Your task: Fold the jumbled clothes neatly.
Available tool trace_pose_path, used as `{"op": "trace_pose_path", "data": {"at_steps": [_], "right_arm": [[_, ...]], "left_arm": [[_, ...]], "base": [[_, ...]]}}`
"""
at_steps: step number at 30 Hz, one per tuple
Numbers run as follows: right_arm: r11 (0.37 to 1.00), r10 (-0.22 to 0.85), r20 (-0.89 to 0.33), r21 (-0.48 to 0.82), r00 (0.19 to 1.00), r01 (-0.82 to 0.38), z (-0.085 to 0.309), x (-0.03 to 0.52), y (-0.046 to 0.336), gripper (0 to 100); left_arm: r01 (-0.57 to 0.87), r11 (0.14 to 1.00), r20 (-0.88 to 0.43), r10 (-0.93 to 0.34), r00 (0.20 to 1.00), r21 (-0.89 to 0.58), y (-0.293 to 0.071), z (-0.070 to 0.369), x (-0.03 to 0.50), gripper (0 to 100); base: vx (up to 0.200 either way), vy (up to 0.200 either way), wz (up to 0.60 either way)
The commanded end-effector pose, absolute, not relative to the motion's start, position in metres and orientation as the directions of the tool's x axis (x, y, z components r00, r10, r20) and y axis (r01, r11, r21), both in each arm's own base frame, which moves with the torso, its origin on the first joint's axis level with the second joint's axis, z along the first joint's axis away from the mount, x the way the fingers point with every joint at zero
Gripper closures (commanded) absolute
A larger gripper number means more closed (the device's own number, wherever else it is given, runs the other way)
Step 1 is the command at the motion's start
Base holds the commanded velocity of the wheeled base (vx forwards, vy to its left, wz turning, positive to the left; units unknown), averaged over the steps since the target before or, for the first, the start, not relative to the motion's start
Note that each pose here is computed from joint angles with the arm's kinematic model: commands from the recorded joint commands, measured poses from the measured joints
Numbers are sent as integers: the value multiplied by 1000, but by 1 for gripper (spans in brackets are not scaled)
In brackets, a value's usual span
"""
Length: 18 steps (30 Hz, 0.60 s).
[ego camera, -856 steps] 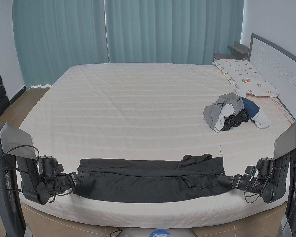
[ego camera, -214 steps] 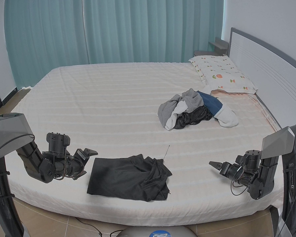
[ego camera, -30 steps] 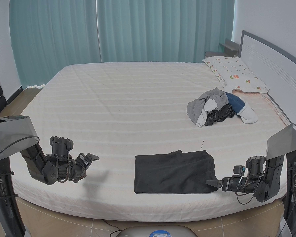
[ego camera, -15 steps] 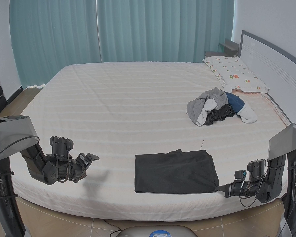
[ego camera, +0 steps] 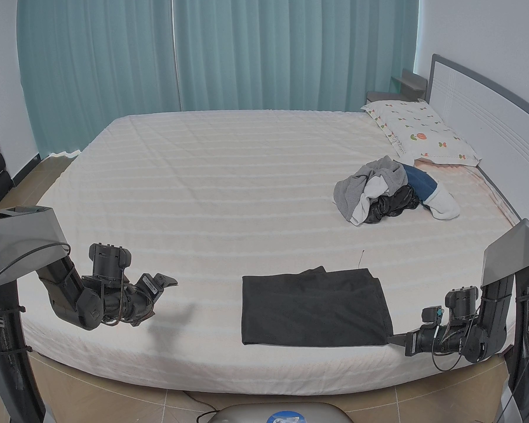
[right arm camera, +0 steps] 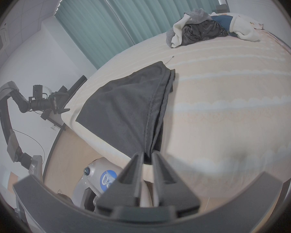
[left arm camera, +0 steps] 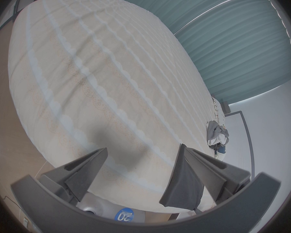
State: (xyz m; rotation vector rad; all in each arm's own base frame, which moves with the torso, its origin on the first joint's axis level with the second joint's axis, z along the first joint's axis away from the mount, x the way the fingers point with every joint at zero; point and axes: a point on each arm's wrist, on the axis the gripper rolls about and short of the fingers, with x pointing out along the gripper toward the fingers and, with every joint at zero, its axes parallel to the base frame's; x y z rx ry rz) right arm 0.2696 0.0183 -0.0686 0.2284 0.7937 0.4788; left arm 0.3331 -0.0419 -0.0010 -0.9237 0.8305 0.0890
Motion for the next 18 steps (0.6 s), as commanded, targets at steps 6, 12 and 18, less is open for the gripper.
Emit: {"op": "trace_pose_path", "data": {"at_steps": [6, 12, 18], "right_arm": [[870, 493, -619, 367, 611, -330, -66, 271, 16, 0], [833, 517, -498, 479, 696, -275, -43, 295, 14, 0], [737, 520, -382, 653, 764, -174, -42, 332, 24, 0]], "left_arm": [[-406, 621, -667, -267, 695, -671, -42, -1, 334, 0], [-405, 620, -666, -267, 696, -672, -41, -1, 334, 0], [-406, 620, -667, -267, 695, -671, -41, -1, 334, 0]], "base": [[0, 0, 0], [100, 0, 0], [200, 0, 0]]}}
